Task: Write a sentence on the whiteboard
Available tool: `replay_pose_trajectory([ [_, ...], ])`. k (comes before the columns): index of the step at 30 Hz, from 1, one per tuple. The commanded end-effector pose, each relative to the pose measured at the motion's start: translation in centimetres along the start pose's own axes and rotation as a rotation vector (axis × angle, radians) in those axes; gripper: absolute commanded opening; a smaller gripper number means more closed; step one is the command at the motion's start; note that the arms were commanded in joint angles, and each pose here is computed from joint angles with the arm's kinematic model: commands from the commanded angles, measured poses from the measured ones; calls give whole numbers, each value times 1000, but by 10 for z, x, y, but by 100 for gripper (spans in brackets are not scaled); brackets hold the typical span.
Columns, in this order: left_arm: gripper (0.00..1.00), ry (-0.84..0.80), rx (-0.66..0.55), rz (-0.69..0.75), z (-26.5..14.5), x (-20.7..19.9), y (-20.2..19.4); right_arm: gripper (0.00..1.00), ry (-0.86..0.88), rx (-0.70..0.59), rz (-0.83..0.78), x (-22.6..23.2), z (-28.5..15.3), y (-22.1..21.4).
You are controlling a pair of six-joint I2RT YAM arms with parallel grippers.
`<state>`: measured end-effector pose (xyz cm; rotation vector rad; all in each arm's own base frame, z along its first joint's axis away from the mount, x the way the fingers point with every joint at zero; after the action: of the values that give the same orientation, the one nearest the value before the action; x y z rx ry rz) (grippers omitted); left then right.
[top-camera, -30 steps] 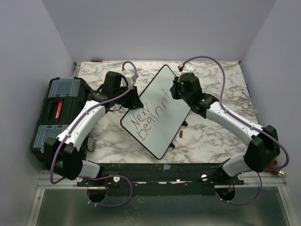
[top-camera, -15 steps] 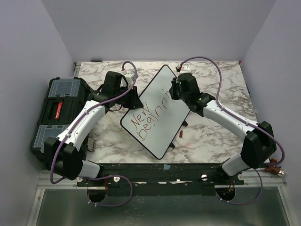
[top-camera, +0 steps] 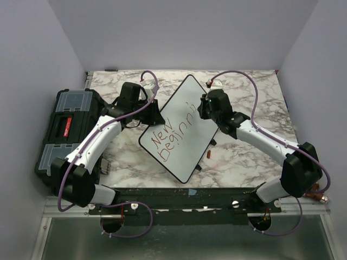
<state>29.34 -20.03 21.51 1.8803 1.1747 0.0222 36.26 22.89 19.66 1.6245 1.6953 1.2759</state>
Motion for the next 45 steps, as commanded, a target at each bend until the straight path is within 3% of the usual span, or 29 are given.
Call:
replay_pose_trajectory([
  [1, 0, 111, 118, 116, 9, 23, -30, 1, 45, 21, 14, 9, -1, -1],
  [22, 0, 112, 127, 116, 12, 24, -32, 1, 27, -10, 3, 15, 19, 28],
  [45, 0, 115, 126, 118, 11, 24, -32, 1, -14, 42, 14, -9, 8, -5],
])
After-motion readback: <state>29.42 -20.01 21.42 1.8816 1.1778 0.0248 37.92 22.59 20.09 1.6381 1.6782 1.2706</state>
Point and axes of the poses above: each gripper's point midway between its finger pads, its own z axis out along the fingers, its own x axis along the line the jaws close on, y = z × x, the point moved 2 cm from there along -z, back along the fingers, and after that the axes turned 6 degrees about z, right-handed, at the moved point
